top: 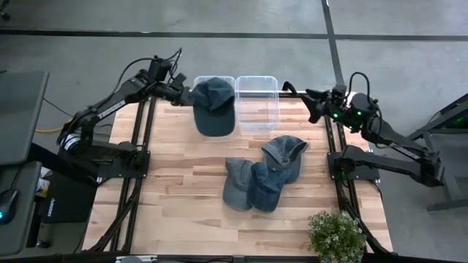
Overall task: Pick and place caps into container
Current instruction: Put the left blue cap into the left transparent container
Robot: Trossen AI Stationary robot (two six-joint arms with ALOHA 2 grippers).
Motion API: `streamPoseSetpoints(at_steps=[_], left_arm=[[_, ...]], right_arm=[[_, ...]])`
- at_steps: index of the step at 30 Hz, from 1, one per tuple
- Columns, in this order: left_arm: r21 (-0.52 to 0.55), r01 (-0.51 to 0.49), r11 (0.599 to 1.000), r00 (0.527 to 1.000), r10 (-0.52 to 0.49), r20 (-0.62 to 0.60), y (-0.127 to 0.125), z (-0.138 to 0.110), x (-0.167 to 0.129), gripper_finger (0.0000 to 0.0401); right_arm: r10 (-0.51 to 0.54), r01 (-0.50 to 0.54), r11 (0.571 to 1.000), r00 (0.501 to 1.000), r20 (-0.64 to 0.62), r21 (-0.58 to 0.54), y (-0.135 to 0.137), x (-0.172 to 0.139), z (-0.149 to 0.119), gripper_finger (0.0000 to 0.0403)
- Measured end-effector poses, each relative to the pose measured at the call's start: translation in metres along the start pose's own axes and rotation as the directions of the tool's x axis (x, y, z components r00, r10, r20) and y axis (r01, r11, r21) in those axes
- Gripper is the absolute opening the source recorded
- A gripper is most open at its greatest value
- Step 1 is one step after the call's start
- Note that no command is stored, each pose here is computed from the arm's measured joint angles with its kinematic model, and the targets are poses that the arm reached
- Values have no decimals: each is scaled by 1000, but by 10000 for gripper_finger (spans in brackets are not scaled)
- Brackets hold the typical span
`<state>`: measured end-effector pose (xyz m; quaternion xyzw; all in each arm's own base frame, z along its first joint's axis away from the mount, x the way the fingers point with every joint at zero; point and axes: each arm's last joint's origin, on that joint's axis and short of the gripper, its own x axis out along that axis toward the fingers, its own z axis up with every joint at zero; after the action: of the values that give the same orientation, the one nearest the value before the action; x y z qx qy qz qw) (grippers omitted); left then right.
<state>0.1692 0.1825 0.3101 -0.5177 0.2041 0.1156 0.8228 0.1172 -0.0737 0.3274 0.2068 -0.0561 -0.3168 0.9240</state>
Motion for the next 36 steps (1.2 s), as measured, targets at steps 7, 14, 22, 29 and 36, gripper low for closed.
streamPoseSetpoints(at_steps=[7,14,22,29,36], left_arm=[[-6,-30,1000,998,30,48,-9,30,5,4],[-39,-169,985,986,169,-4,-21,51,-17,4],[-125,-290,949,957,284,-68,-14,57,-30,4],[-161,-305,939,952,294,-90,-2,64,-22,4],[-173,-283,944,957,267,-110,14,75,-5,4]], right_arm=[[38,-38,999,998,55,-1,4,22,2,222],[65,-62,998,993,95,-31,7,26,6,222],[56,-47,994,994,97,-95,5,27,6,222],[84,-79,995,993,83,-69,-4,28,10,222],[132,-133,991,991,28,6,-15,34,10,222]])
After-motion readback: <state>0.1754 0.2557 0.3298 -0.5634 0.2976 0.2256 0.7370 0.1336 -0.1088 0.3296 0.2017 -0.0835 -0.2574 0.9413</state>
